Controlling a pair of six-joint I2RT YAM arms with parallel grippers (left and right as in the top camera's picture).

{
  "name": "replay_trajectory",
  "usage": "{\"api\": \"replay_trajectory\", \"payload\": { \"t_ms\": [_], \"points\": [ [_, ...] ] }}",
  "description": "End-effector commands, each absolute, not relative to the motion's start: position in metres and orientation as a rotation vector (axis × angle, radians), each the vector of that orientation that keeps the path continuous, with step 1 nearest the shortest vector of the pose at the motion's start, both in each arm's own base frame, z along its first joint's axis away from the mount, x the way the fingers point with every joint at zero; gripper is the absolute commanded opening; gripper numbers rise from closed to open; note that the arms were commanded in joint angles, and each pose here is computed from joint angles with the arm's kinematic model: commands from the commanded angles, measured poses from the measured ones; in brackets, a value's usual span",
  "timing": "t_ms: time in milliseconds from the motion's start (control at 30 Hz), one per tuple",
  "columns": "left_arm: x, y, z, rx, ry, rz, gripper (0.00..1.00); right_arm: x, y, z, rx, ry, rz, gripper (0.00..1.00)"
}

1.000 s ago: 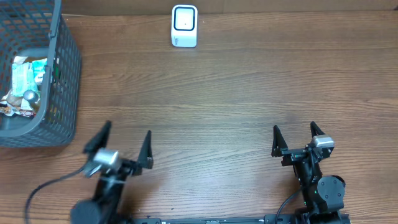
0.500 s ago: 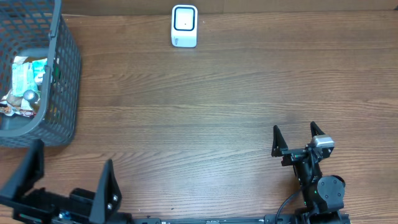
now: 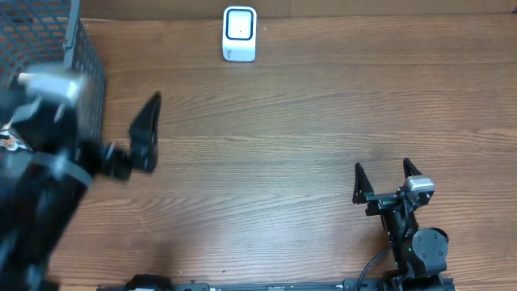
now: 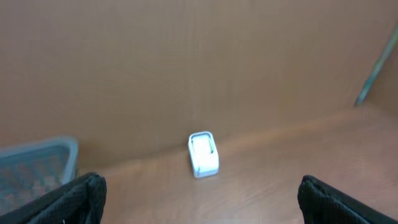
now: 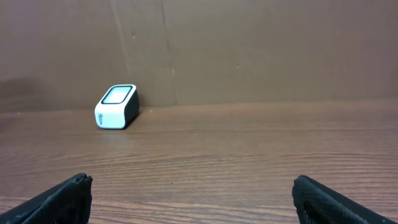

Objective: Scan the item barcode
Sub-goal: 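Move the left gripper up and into the grey basket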

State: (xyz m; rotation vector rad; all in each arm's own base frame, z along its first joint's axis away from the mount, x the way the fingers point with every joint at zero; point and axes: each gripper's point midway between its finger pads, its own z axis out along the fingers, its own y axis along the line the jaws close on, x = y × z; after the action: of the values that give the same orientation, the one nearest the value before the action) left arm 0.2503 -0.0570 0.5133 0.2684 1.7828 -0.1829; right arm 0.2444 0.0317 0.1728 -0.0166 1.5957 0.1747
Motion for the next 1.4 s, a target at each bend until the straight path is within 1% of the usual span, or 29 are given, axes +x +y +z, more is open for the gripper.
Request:
{"api": "replay_trajectory", "payload": {
  "t_ms": [0,67,167,267,333,500,667,833,1033,1367],
  "points": [
    [0.287,-0.058,0.497,0.292,1.883,-0.136,1.0,0.245,0.03,0.17,-0.016,1.594,0.169,1.0],
    [0.308,-0.061,0.476,0.297,1.96,-0.141,1.0,0.245,0.03,0.17,-0.016,1.594,0.169,1.0],
    [0.33,-0.063,0.447,0.312,2.063,-0.133,1.0,0.245,0.03,0.17,-0.016,1.594,0.168,1.0],
    [0.351,-0.058,0.432,0.341,2.101,-0.059,1.0,0.245,0.03,0.17,-0.016,1.594,0.168,1.0],
    [0.362,-0.049,0.429,0.283,2.109,-0.013,1.0,0.245,0.03,0.17,-0.016,1.594,0.169,1.0],
    [0.383,0.01,0.447,-0.011,2.032,0.258,1.0,0.245,0.03,0.17,-0.016,1.594,0.169,1.0],
    [0.382,0.066,0.462,-0.184,1.967,0.401,1.0,0.245,0.03,0.17,-0.016,1.594,0.168,1.0],
    [0.366,0.128,0.45,-0.407,1.989,0.461,1.0,0.245,0.03,0.17,-0.016,1.594,0.169,1.0],
    [0.36,0.177,0.404,-0.553,2.126,0.421,1.0,0.245,0.03,0.17,-0.016,1.594,0.168,1.0],
    [0.35,0.218,0.319,-0.725,2.38,0.207,0.96,0.245,0.03,0.17,-0.016,1.594,0.168,1.0]
  ]
}}
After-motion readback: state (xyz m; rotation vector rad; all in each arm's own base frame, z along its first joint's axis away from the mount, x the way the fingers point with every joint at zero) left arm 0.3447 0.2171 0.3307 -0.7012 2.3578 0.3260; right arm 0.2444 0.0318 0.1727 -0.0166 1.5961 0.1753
